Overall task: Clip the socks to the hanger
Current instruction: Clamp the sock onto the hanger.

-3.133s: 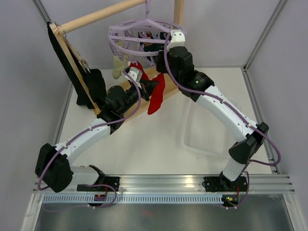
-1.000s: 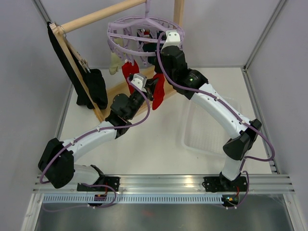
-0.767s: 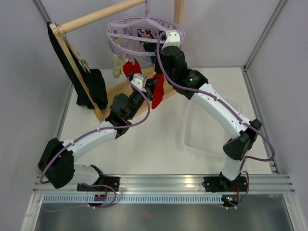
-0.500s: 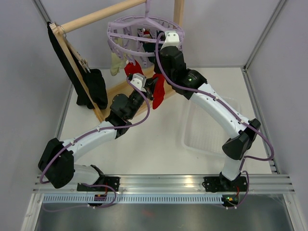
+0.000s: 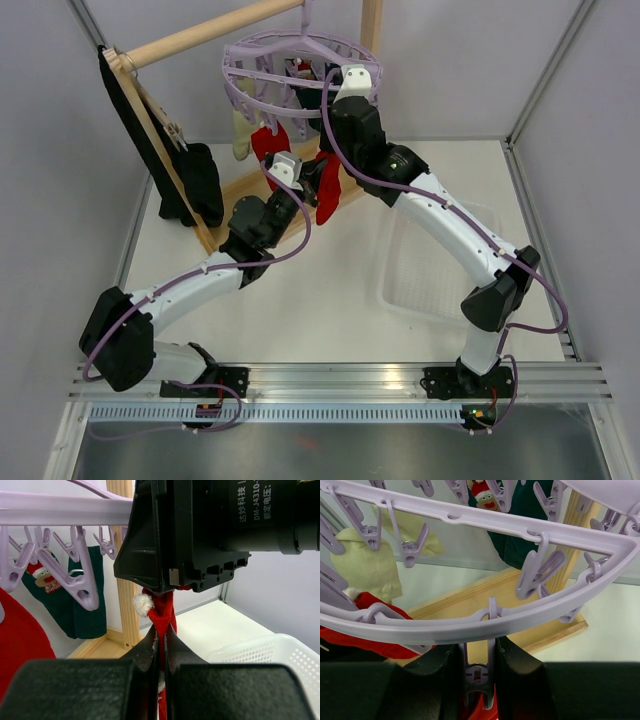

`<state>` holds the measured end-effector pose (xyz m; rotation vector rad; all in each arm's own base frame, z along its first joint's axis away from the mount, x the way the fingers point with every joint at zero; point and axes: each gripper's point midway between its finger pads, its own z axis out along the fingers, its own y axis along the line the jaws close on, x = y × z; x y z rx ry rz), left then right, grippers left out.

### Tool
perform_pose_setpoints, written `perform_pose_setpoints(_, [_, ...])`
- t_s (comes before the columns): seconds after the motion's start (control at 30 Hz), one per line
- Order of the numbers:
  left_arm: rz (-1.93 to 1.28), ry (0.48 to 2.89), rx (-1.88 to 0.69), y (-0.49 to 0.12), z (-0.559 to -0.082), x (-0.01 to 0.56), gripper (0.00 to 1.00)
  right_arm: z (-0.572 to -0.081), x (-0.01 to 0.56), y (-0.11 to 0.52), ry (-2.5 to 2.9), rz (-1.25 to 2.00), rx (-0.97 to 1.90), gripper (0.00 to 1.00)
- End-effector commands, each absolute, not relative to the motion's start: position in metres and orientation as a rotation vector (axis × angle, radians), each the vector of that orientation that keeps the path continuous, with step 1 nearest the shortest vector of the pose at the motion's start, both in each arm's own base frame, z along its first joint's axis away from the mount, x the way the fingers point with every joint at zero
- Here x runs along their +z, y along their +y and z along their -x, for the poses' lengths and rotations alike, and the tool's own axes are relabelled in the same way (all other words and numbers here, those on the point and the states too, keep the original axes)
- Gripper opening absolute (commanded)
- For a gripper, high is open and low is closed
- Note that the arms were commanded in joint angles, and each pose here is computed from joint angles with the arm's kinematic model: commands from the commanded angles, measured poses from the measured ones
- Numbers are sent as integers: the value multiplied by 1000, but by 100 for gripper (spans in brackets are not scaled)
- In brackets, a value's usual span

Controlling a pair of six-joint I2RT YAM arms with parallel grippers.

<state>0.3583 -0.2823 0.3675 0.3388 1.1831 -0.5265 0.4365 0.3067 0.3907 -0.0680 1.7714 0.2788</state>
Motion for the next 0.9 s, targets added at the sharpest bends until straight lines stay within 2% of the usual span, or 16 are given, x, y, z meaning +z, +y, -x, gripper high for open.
perform_pose_setpoints(0.0, [-299,1111,-509,-276,-357,388,2,-438,411,305,1721,33,283,0])
perform_pose_setpoints(0.77, [-304,1087,-537,-278,-352,396,2,-438,413,307,1713,31,282,0])
perform_pose_setpoints(0.87, [-306,1087,-536,-278,-352,396,2,-437,412,309,1713,34,286,8])
